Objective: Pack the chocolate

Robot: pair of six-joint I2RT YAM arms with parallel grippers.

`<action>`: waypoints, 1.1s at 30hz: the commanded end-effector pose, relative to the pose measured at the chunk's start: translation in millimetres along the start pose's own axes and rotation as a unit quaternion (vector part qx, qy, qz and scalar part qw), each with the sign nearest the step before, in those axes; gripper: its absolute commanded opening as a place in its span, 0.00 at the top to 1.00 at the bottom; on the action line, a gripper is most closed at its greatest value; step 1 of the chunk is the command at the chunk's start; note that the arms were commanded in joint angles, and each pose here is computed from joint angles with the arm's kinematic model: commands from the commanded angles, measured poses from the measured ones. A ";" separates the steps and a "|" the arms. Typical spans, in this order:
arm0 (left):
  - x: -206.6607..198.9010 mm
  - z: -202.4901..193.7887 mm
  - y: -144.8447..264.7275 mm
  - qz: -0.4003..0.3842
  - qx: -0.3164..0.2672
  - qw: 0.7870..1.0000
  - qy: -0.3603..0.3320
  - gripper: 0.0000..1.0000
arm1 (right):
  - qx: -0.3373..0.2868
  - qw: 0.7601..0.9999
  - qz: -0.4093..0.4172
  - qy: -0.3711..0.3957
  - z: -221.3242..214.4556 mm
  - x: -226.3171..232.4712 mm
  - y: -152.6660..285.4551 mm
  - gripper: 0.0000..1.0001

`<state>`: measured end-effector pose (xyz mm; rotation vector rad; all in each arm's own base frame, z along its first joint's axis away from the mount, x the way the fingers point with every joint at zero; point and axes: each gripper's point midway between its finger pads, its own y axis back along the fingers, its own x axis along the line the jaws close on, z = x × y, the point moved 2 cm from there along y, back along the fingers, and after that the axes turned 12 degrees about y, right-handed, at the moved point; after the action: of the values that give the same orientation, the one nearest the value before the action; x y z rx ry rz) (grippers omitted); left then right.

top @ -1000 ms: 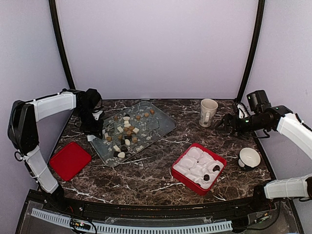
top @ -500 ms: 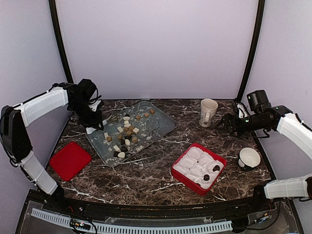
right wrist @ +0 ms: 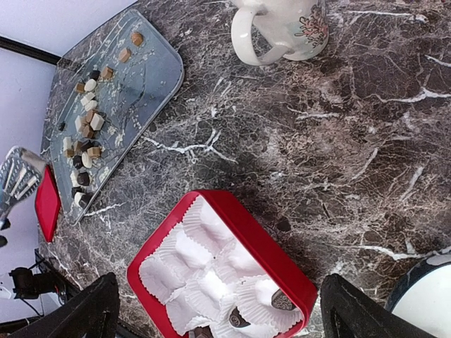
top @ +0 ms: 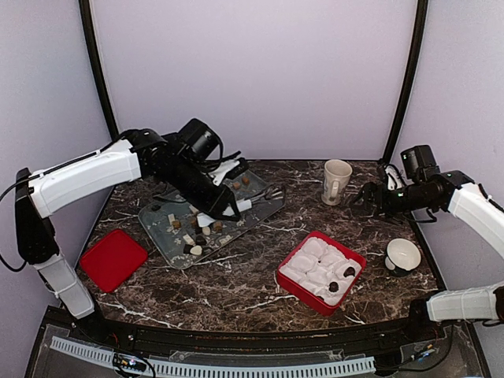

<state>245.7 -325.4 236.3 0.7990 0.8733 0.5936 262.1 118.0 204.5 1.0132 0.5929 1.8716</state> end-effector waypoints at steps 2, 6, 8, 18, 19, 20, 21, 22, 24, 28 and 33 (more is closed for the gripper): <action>-58.3 -2.3 -40.1 -0.038 0.027 0.996 -0.076 0.86 | -0.020 1.000 -0.003 0.005 3.7 -1.9 7.8 0.00; -85.0 -10.0 -73.6 -0.042 0.048 0.992 -0.112 0.85 | -0.019 1.000 -0.005 0.000 -0.6 -4.5 9.0 0.00; -94.1 -12.3 -89.8 -0.041 0.057 0.990 -0.123 0.85 | -0.017 1.000 -0.005 -0.003 -3.1 -5.0 9.4 0.00; -96.4 -27.3 -141.8 -0.014 0.090 0.986 -0.139 0.83 | -0.016 1.000 -0.006 -0.010 -9.9 -6.3 12.3 0.00; -95.7 -27.0 -143.9 -0.013 0.089 0.986 -0.138 0.83 | -0.014 1.000 -0.006 -0.011 -10.6 -6.6 11.8 0.00; -95.0 -27.1 -146.5 -0.012 0.089 0.986 -0.137 0.83 | -0.015 1.000 -0.006 -0.012 -10.7 -6.5 11.9 0.00; -95.1 -26.3 -148.2 -0.011 0.088 0.987 -0.135 0.82 | -0.015 1.000 -0.005 -0.013 -10.9 -6.6 12.0 0.00; -94.7 -25.7 -150.5 -0.010 0.088 0.987 -0.132 0.82 | -0.015 1.000 -0.006 -0.014 -10.4 -6.8 11.7 0.00; -96.1 -24.9 -154.6 -0.014 0.089 0.988 -0.127 0.81 | -0.014 1.000 -0.005 -0.015 -10.7 -6.8 11.2 0.00; -98.0 -24.8 -161.0 -0.020 0.091 0.988 -0.122 0.80 | -0.015 1.000 -0.004 -0.017 -10.6 -7.0 10.3 0.00; -100.4 -23.1 -163.8 -0.023 0.091 0.989 -0.117 0.78 | -0.012 1.000 -0.001 -0.022 -13.1 -7.6 7.2 0.00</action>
<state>193.0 -472.0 117.8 1.0578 0.7339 0.3906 248.3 107.7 199.7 1.0299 0.5737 1.8405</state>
